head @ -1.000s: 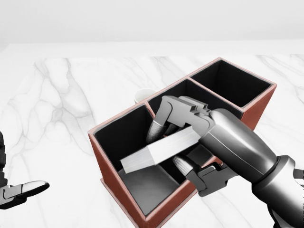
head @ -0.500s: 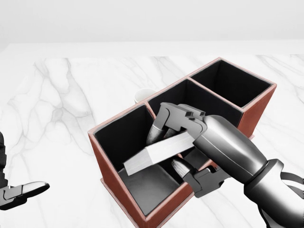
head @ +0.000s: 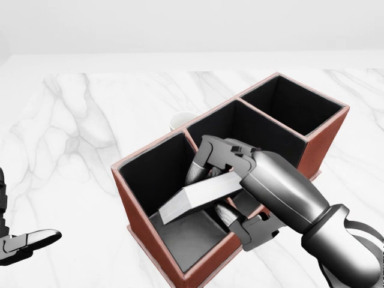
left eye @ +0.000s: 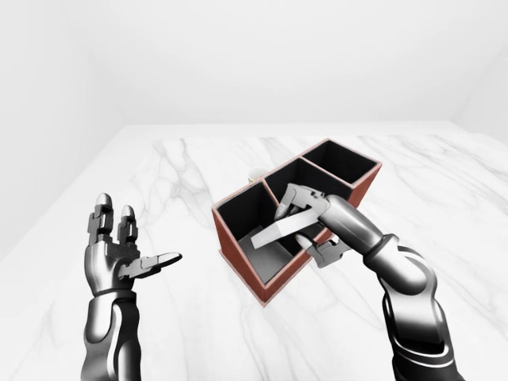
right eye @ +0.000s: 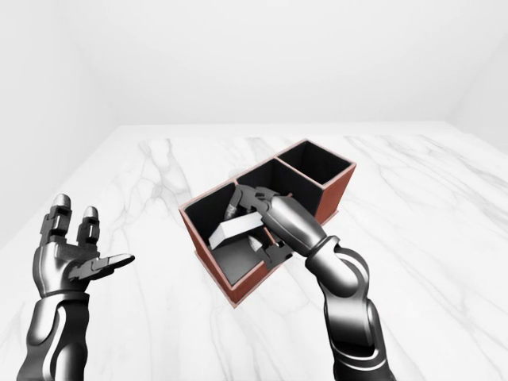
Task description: Pick up the book and place it in the left compartment of the caddy.
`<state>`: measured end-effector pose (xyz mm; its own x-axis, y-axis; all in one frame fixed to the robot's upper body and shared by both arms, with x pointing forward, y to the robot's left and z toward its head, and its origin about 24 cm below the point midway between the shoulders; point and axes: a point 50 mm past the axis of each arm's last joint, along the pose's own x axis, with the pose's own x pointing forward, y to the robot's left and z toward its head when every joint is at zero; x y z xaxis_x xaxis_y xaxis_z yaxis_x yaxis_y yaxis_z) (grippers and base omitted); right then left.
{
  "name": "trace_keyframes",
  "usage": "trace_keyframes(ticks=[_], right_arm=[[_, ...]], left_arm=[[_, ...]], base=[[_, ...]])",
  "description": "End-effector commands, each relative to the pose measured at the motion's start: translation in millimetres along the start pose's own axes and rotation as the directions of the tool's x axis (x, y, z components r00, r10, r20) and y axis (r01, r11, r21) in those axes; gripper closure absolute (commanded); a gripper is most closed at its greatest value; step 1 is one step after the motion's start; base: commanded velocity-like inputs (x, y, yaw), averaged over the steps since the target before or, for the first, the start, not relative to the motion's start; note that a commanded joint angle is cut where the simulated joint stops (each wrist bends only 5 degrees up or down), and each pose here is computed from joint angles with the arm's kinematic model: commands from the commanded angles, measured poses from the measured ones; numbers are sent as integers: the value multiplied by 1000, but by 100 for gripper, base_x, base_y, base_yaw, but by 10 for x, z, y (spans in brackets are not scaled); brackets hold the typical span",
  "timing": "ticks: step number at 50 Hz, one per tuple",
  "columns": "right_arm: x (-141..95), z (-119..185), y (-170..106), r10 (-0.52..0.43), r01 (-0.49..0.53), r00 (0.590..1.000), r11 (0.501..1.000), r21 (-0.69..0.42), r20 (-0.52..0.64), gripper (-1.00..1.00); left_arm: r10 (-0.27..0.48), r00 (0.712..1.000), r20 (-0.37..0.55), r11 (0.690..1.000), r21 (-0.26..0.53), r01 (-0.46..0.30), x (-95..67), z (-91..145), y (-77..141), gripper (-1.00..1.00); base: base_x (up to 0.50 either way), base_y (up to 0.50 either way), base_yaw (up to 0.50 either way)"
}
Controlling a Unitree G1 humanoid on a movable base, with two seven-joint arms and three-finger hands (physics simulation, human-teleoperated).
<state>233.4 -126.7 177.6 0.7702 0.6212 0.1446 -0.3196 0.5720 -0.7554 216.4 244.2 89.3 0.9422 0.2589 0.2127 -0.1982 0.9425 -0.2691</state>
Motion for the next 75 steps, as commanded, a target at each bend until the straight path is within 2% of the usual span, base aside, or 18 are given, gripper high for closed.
trace_keyframes(ticks=[1, 75], right_arm=[[3, 1, 9, -5, 5, 1000, 1000, 13, 3, 100], [120, -332, 336, 91, -83, 978, 995, 51, -190, 100]], left_arm=[[-1, 1000, -1, 1000, -3, 1, 8, -6, -4, -100], [-5, 1000, -6, 1000, 0, 5, -13, -42, 3, -100]], base=[[0, 0, 0], [0, 0, 0]])
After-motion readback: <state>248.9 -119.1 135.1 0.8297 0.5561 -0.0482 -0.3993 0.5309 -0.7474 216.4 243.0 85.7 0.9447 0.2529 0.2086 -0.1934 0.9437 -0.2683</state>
